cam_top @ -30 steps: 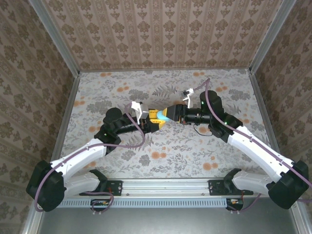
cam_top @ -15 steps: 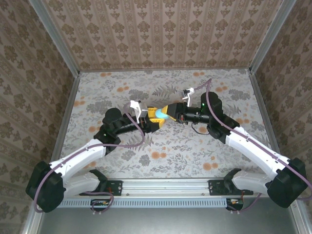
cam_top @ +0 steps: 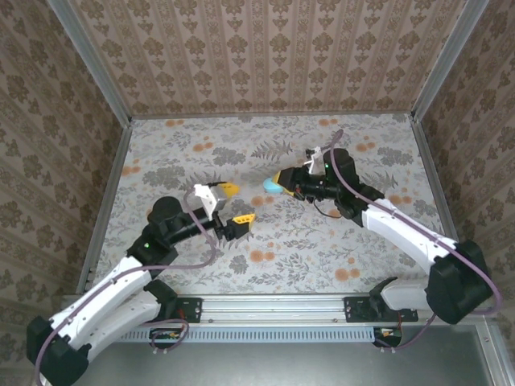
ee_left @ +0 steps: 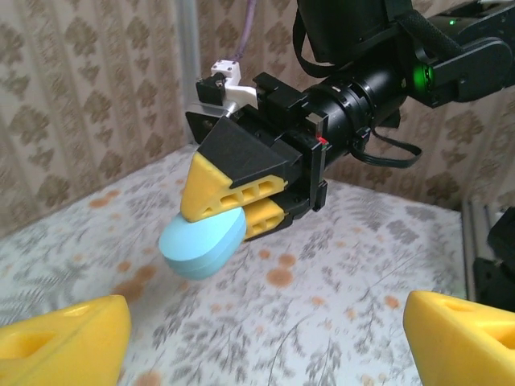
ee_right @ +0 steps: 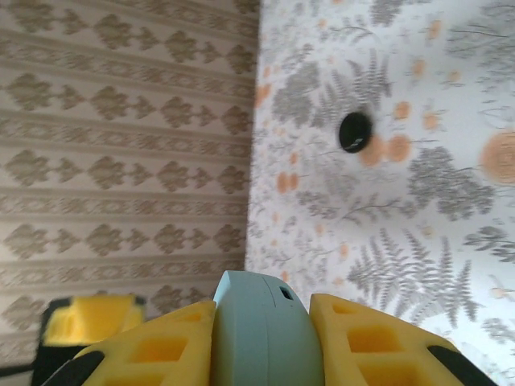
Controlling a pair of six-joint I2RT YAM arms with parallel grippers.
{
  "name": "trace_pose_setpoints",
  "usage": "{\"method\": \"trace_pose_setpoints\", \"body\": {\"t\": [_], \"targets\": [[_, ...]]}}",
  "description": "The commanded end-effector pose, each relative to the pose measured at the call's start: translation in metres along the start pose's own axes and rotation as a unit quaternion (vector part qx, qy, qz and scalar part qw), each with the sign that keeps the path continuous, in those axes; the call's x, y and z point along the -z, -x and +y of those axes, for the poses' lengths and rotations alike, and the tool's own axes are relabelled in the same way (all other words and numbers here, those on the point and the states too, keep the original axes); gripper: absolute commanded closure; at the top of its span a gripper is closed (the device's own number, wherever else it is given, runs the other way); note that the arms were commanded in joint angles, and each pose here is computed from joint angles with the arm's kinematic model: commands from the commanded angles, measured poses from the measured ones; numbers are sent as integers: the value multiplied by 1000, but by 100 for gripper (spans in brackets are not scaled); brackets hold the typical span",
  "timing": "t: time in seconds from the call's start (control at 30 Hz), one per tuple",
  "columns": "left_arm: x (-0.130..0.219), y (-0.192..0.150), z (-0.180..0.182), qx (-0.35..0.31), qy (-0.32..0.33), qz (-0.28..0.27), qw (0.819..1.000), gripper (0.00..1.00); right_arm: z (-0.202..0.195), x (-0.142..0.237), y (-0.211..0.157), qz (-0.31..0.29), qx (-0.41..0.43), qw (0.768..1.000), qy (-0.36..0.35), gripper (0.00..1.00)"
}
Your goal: Insert wireless bluetooth earbuds into charging case
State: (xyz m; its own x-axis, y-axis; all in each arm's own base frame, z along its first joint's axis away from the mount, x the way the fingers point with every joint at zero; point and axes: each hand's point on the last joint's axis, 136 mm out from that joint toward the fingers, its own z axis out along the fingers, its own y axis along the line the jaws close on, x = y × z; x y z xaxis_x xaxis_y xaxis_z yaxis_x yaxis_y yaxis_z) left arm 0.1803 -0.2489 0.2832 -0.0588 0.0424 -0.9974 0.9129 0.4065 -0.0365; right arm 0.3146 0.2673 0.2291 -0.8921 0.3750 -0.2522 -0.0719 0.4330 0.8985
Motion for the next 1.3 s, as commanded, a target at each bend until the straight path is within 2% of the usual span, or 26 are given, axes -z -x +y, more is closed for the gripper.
{"method": "trace_pose_setpoints", "body": {"t": [0.0,0.1,0.33,0.47,0.57,0.63,0.8,0.97,1.07,1.17,1.27], "targets": [[17,-35,27,15,91,62,994,12,-42,-26,5,2,9,999,-47,72],[31,-49,43,41,146,85,985,12,-65,-54,9,17,10,998,-57,73],[52,-73,57,82,202,113,969,11,-114,-119,12,60,-8,996,-63,75],[56,-77,58,92,209,108,967,11,-131,-135,8,74,-25,995,-61,74],[59,-75,59,91,214,101,967,11,-146,-133,2,82,-24,992,-89,69],[61,-74,61,89,219,98,967,10,-157,-126,-3,90,-17,989,-119,62],[64,-70,66,83,232,97,964,9,-167,-107,-10,104,-9,982,-156,51],[72,-62,81,66,269,98,956,6,-153,-70,6,73,5,983,-167,43],[93,-72,113,70,361,128,921,0,-138,-33,24,44,59,976,-206,41],[112,-77,145,71,425,144,891,0,-126,10,43,13,127,957,-259,38],[120,-79,172,86,457,139,874,0,-121,55,64,-40,181,930,-317,31]]}}
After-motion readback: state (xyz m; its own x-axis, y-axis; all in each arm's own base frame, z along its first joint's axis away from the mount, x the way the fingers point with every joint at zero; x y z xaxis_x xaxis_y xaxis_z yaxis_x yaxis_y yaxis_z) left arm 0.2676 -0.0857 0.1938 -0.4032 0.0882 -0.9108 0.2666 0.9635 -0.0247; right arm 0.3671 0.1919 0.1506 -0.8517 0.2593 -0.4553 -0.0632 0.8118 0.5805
